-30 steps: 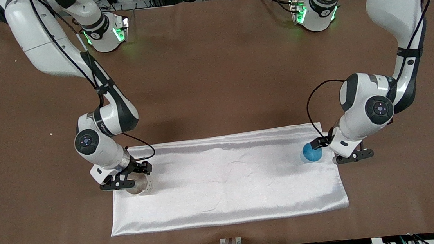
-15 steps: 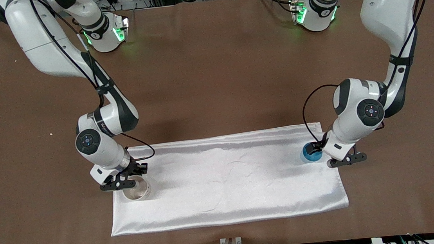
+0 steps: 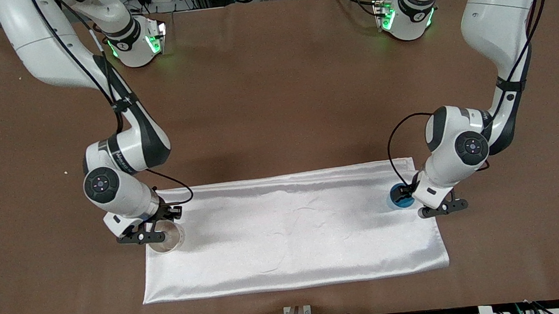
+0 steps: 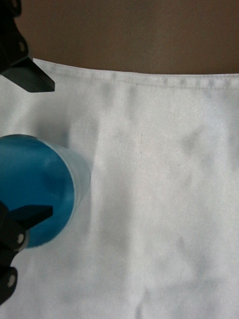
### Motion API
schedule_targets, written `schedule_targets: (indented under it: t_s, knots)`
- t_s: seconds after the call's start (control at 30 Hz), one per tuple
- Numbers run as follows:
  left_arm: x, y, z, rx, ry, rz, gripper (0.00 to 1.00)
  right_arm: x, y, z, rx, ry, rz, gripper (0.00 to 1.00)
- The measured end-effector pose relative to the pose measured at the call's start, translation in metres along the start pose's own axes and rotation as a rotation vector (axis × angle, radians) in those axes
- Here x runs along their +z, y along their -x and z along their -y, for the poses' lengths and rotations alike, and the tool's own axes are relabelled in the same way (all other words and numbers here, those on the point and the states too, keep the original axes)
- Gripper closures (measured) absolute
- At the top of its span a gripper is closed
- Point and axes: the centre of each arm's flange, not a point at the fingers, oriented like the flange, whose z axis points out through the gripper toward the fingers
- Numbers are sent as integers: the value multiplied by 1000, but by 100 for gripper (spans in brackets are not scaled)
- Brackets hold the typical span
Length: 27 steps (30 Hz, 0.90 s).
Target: Place blue cup into white mug on table
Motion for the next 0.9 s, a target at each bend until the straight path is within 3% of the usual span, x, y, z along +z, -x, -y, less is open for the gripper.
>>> schedule_targets:
  t_s: [0.13,0.23,0.3,0.4,0.47,0.53,0.57,0.67,0.73,0.83,0.9]
  knots:
    - [2,0,1,-1,0,2,3,-13,9,-1,39,17,32,90]
    - [4,1,1,-2,-1,5,15,-14,23,1,46,24,45,90]
    - [5,1,1,-2,-1,6,30,-14,36,2,44,28,51,90]
    - [7,1,1,-2,-1,6,36,-16,56,1,38,32,50,90]
    - [7,1,1,-2,-1,7,37,-17,73,0,30,33,46,90]
    - [8,1,1,-2,-1,7,49,-18,89,-2,23,32,37,90]
    - [8,1,1,-2,-1,8,49,-19,95,-3,21,31,34,90]
    - [9,2,1,-2,-1,9,69,-19,118,-8,13,26,13,90]
    - [9,2,1,-1,-1,9,75,-19,129,-11,9,23,1,90]
    - [10,2,0,0,-1,10,76,-21,145,-11,4,18,-14,90]
    - [10,2,0,0,-1,10,83,-25,153,-6,14,15,-22,90]
